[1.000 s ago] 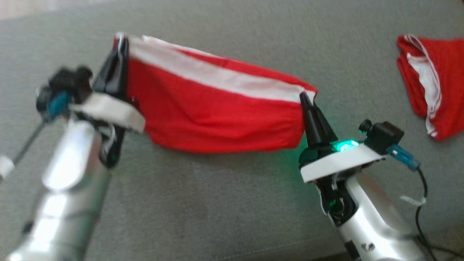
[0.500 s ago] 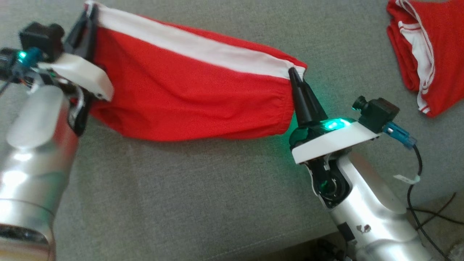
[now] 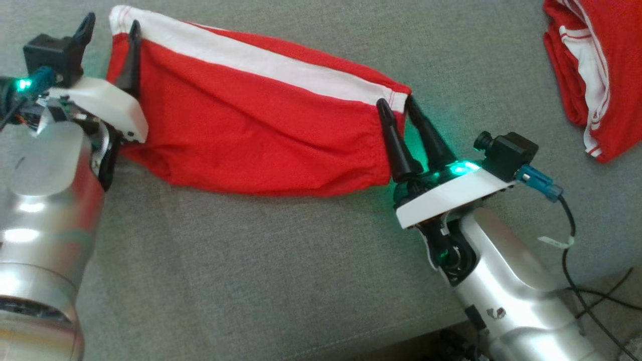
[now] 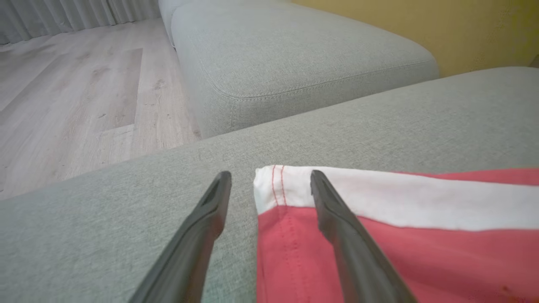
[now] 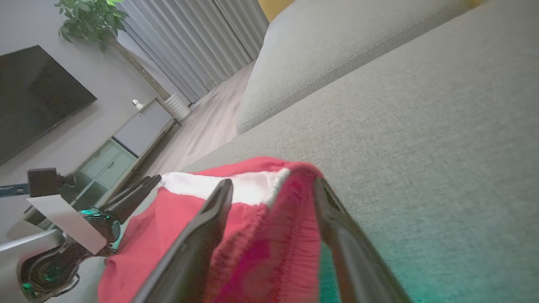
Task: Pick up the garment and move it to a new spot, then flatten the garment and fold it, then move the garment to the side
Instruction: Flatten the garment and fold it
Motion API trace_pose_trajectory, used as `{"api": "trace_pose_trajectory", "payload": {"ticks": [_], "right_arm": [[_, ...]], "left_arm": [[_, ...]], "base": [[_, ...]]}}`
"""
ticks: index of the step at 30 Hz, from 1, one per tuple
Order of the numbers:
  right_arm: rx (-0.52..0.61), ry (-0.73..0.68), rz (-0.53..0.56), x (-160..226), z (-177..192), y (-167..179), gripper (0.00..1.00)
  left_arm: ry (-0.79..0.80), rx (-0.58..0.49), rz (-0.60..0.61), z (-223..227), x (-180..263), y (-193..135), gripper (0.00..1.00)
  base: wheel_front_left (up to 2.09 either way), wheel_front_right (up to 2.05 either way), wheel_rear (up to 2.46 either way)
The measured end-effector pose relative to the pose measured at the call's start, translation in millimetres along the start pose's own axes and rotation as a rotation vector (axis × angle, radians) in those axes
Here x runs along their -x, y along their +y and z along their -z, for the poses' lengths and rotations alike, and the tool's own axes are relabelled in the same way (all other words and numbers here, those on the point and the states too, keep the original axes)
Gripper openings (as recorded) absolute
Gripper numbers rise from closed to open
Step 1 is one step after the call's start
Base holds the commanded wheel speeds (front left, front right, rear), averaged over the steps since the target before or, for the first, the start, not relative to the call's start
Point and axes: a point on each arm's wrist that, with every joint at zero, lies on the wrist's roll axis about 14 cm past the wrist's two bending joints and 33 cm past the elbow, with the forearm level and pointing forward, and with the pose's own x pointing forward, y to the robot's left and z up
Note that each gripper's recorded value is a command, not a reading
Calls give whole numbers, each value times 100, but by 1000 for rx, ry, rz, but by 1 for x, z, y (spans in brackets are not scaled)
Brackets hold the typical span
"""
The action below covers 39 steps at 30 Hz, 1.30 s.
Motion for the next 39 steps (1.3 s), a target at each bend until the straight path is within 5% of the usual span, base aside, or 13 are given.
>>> {"api": "trace_pose_trajectory", "payload": {"ticks": [20,31,32,33,39], "right_arm": [[278,-104,170,51,-39,-46,100],[276,-98,219,70,-35,-57,100],[276,-102,218,71,-37,-57,100],[276,-104,217,71,-37,-56,100],[293,-126,202,72,-45,-49,100]], "left_arm": [[32,204,-60,38,71,-25,100],[80,215,-102,54,77,-24,100],[94,215,-96,57,79,-28,31],[103,216,-94,59,80,-29,0],[94,228,-117,54,90,-30,0]], "base": [[0,0,0],[0,0,0],[0,0,0],[0,0,0],[0,0,0]]}}
